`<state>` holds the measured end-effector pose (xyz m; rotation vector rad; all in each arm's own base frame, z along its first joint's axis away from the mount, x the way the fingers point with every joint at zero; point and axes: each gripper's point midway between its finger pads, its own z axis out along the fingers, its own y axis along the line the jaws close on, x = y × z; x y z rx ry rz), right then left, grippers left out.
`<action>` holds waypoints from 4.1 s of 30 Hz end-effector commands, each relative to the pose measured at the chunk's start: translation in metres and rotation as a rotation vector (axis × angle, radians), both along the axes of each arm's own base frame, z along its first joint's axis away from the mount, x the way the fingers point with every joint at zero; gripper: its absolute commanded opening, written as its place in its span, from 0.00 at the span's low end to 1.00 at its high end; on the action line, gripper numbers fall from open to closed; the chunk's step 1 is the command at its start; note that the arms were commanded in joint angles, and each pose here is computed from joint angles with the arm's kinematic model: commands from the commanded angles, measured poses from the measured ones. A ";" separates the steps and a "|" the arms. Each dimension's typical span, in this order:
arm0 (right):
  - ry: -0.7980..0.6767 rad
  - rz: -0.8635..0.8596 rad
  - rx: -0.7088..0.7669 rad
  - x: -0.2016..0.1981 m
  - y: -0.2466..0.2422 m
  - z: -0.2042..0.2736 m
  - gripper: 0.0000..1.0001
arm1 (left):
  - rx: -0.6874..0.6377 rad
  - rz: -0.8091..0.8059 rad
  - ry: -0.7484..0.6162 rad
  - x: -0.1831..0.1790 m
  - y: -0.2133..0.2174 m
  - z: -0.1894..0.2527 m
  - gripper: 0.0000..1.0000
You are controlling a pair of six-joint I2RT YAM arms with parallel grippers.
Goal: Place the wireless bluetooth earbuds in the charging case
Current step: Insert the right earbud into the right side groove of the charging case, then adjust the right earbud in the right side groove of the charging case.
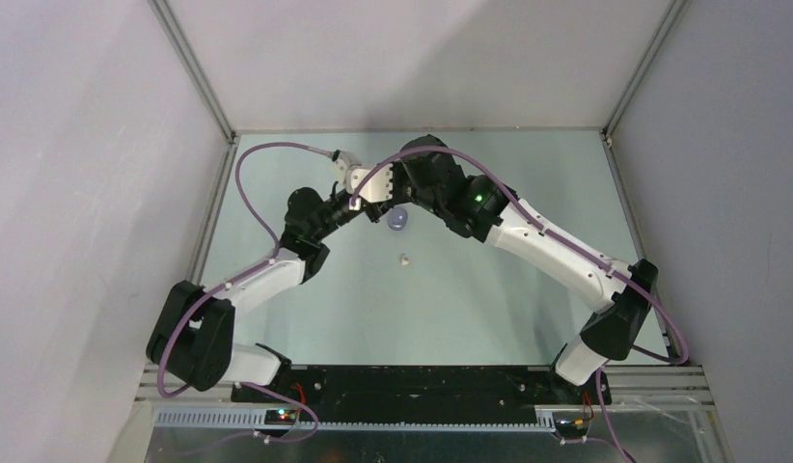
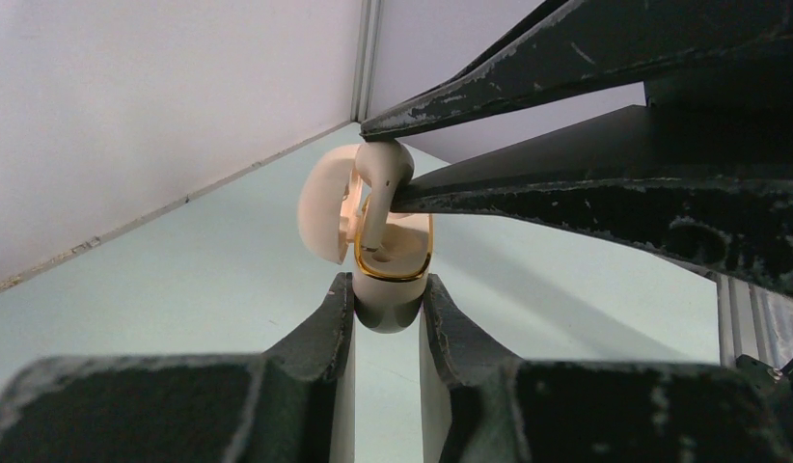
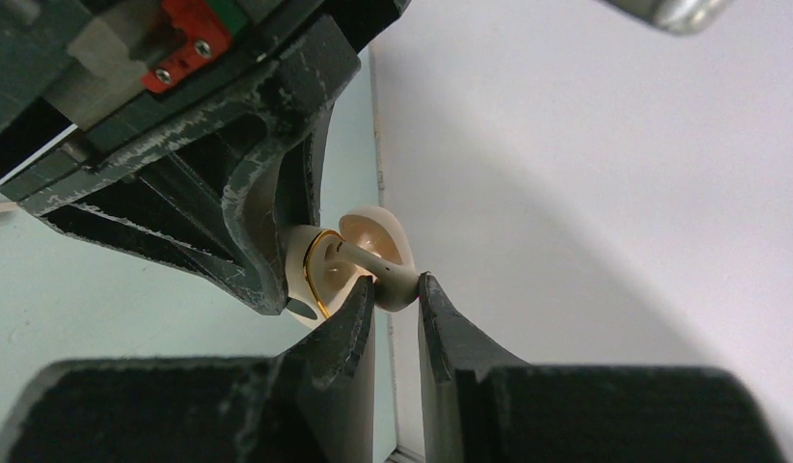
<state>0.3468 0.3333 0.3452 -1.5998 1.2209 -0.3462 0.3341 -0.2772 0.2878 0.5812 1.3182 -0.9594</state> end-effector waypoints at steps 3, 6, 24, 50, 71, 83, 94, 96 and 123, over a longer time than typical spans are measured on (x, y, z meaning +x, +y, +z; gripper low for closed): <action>0.015 0.004 0.018 -0.009 -0.006 0.004 0.00 | -0.076 0.022 -0.094 -0.004 0.007 0.041 0.00; 0.018 0.017 0.028 -0.011 -0.004 0.002 0.00 | -0.090 0.024 -0.079 -0.003 0.008 0.042 0.00; -0.038 0.096 -0.005 -0.005 0.001 0.003 0.00 | -0.064 -0.026 -0.120 -0.009 0.002 0.045 0.00; -0.266 0.374 -0.223 -0.018 0.019 0.012 0.16 | -0.070 0.013 -0.103 0.004 0.002 0.049 0.00; -0.066 0.466 -0.115 -0.062 -0.028 0.026 0.87 | 0.000 -0.061 -0.182 -0.002 -0.008 0.040 0.00; 0.368 0.255 0.383 -0.068 -0.036 0.063 0.99 | 0.132 -0.158 -0.291 -0.013 -0.009 0.016 0.00; 0.577 0.047 0.502 -0.023 -0.037 0.034 0.92 | 0.192 -0.204 -0.365 -0.020 -0.009 0.012 0.00; 0.572 0.013 0.501 -0.015 -0.037 0.031 0.91 | 0.196 -0.210 -0.374 -0.021 -0.009 0.012 0.00; 0.496 -0.084 0.410 0.010 -0.048 0.017 0.85 | 0.201 -0.219 -0.393 -0.025 -0.009 0.017 0.00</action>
